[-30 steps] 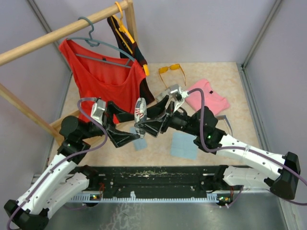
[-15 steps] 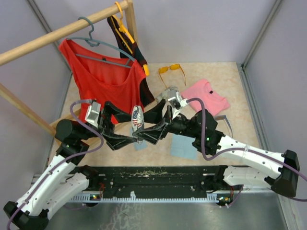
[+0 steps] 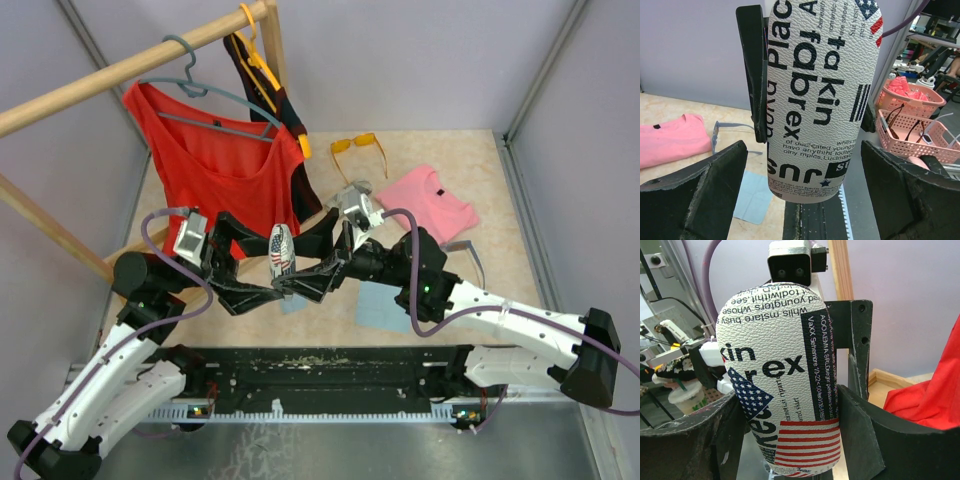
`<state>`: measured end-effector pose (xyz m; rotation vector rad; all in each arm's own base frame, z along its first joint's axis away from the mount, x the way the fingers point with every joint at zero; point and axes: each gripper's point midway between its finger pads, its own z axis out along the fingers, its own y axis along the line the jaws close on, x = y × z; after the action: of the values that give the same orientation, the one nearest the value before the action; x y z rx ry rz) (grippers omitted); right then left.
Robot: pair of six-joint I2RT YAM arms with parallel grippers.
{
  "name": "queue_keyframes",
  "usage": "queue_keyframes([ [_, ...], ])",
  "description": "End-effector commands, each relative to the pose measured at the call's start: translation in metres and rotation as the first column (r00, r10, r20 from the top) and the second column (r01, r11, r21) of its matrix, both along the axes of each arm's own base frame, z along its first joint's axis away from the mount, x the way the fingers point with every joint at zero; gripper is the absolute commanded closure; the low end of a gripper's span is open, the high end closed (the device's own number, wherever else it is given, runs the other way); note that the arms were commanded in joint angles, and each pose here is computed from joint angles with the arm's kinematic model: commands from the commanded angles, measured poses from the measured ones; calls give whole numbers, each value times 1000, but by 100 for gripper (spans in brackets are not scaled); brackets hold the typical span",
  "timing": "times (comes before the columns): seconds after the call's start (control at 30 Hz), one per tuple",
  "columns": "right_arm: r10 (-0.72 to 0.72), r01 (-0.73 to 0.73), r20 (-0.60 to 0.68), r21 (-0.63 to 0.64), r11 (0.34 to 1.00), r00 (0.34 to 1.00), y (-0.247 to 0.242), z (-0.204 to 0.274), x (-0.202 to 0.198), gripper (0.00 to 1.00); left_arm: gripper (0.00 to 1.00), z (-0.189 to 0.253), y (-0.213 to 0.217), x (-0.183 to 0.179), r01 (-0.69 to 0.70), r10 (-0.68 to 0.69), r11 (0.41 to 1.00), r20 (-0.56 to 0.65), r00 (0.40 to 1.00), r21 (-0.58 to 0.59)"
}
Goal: Organize the sunglasses
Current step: Open the sunglasses case.
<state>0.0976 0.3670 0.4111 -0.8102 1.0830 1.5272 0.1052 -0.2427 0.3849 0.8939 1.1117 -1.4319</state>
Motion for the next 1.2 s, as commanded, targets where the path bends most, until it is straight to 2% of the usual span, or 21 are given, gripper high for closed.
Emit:
queue_keyframes([
  [0.0, -5, -2, 70, 106, 994, 998, -9, 34, -8, 100, 0, 18, 3, -9, 21, -20, 999, 49, 999, -33],
  [0.47, 15, -23, 73, 106, 994, 997, -1, 30, -8, 100, 1, 18, 3, -9, 25, -24, 999, 29, 999, -40],
  [0.67, 10, -18, 69, 108, 994, 998, -2, 29, -7, 100, 25, 17, 2, -9, 32, -31, 999, 27, 999, -39],
  [0.77, 11, -19, 69, 115, 993, 998, -2, 31, -7, 94, 42, 17, 3, -10, 32, -31, 999, 26, 999, -42],
  [0.87, 7, -15, 65, 123, 992, 998, -3, 32, -6, 80, 60, 17, 3, -10, 28, -27, 999, 28, 999, -46],
  [0.97, -5, -3, 60, 132, 991, 998, -5, 33, -5, 55, 75, 17, 4, -10, 23, -22, 998, 26, 999, -50],
  [1.0, -11, 3, 57, 136, 991, 998, -6, 34, -5, 43, 80, 18, 4, -11, 22, -21, 998, 27, 999, -51],
  [1.1, -24, 17, 58, 132, 991, 998, -8, 34, -3, 26, 90, 19, 5, -11, 22, -21, 998, 29, 999, -54],
  [1.17, -38, 31, 56, 128, 991, 998, -11, 34, -2, 13, 92, 20, 5, -12, 25, -23, 998, 29, 999, -54],
])
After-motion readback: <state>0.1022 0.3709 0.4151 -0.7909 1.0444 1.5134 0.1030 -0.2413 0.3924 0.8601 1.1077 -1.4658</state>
